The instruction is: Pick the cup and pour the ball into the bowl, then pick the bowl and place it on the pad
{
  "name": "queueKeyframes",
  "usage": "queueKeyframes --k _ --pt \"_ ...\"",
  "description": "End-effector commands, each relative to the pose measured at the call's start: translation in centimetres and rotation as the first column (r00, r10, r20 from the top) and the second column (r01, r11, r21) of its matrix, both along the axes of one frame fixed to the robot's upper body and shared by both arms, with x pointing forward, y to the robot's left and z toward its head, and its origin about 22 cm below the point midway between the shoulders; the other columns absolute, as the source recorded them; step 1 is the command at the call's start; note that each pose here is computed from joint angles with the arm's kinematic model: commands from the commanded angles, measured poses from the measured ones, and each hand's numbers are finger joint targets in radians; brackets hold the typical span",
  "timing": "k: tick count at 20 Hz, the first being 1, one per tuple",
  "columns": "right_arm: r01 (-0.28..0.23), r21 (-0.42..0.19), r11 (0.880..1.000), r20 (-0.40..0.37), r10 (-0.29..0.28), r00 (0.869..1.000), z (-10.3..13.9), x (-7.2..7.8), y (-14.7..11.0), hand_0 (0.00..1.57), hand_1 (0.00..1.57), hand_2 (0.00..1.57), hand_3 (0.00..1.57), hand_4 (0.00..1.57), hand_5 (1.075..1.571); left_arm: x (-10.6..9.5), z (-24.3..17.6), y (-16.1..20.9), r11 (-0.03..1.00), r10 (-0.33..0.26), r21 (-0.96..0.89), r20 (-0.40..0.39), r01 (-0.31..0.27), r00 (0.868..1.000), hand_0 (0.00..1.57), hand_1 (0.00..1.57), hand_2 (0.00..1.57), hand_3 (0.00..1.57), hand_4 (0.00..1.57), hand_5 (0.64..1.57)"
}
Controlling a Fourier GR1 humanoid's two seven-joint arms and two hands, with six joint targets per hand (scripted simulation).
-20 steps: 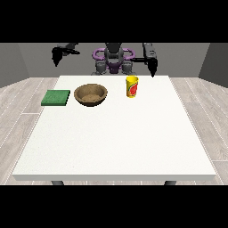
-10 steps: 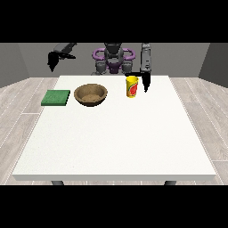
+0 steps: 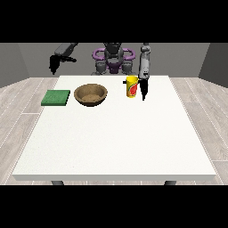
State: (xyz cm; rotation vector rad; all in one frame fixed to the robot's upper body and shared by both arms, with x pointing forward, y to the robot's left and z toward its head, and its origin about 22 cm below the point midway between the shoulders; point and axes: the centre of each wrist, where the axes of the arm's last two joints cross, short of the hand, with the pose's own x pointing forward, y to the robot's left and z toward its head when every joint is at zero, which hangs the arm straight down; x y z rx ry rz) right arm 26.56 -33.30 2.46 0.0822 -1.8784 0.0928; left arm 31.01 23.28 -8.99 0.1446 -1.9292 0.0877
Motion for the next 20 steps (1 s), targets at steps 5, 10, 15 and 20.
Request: queueKeyframes --k 5,10,15,20 --pt "0.000 -0.021 1.000 0.021 0.001 1.000 1.9 1.7 -0.7 0.00 0.00 0.00 0.00 0.00 1.571 1.9 -0.2 -1.5 0.999 0.041 0.021 0.043 -0.042 0.998 0.00 0.00 0.00 0.00 0.76 1.320" --pt "0.007 -0.047 0.999 0.054 -0.005 0.999 3.5 1.8 -2.7 0.00 0.00 0.00 0.00 0.00 1.570 -1.5 -2.7 -1.2 0.941 0.117 0.311 0.076 -0.135 0.990 1.32 1.32 1.57 1.57 1.45 1.245" --pt "0.007 -0.019 1.000 -0.036 -0.008 0.999 0.8 0.7 -4.7 0.00 0.00 0.00 0.00 0.00 1.570 -1.7 -2.3 -3.0 0.927 0.134 0.353 0.002 -0.127 0.991 1.33 1.33 1.57 1.57 1.50 1.245" --pt "0.083 -0.022 0.996 -0.187 -0.086 0.979 -1.5 -0.4 -6.1 0.00 0.00 0.00 0.00 0.00 1.569 1.2 1.3 1.8 0.795 0.163 0.598 -0.043 -0.105 0.986 1.38 1.38 1.57 1.57 1.57 1.341"
